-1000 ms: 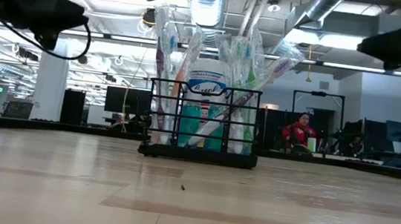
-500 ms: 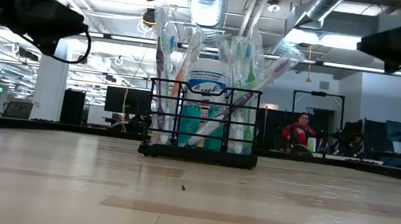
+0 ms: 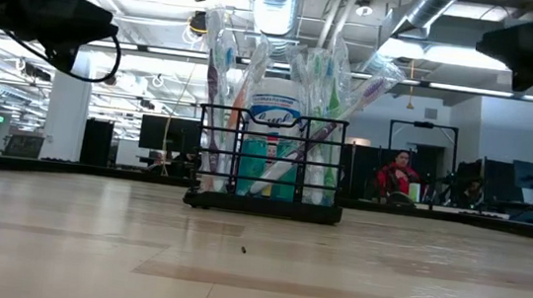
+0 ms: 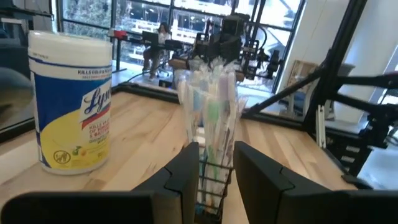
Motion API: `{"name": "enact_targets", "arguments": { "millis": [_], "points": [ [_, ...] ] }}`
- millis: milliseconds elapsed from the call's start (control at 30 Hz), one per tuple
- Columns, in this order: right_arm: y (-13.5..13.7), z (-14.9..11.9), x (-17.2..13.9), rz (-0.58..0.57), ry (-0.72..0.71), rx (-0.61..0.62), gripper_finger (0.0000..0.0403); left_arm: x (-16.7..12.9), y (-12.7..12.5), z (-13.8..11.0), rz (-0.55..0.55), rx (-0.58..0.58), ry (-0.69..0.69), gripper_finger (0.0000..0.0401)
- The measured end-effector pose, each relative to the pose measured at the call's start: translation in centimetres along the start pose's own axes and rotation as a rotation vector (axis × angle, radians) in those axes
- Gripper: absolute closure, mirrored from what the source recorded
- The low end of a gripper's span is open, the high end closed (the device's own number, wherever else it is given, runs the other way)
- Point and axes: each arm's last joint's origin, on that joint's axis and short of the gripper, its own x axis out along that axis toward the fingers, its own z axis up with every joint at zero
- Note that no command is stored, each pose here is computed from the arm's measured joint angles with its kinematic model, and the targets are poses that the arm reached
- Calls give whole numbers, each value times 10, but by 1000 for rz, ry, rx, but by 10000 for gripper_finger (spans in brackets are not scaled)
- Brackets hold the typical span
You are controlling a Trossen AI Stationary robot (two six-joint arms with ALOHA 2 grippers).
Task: Pick & Place toothbrushing station
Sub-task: Return to Home Position
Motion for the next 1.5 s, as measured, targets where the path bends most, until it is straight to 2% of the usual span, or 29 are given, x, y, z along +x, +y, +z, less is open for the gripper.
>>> {"name": "enact_targets", "arguments": {
  "millis": [67,300,500,600,1033,1500],
  "points": [
    [2,-3,2,7,-15,14,317,0,2,2,15,-11,-20,306],
    [9,-43,11,7,-19,17,317,0,19,14,148,-59,-138,306],
    [10,-42,12,2,-49,46,317,-3,27,22,222,-92,-231,306],
    [8,-42,13,-16,-46,40,317,-3,28,23,232,-95,-240,306],
    [-11,-43,21,-236,-51,25,317,-3,28,23,230,-97,-245,306],
    [-14,-43,22,-270,-53,23,317,-2,28,23,230,-96,-242,306]
  ]
}}
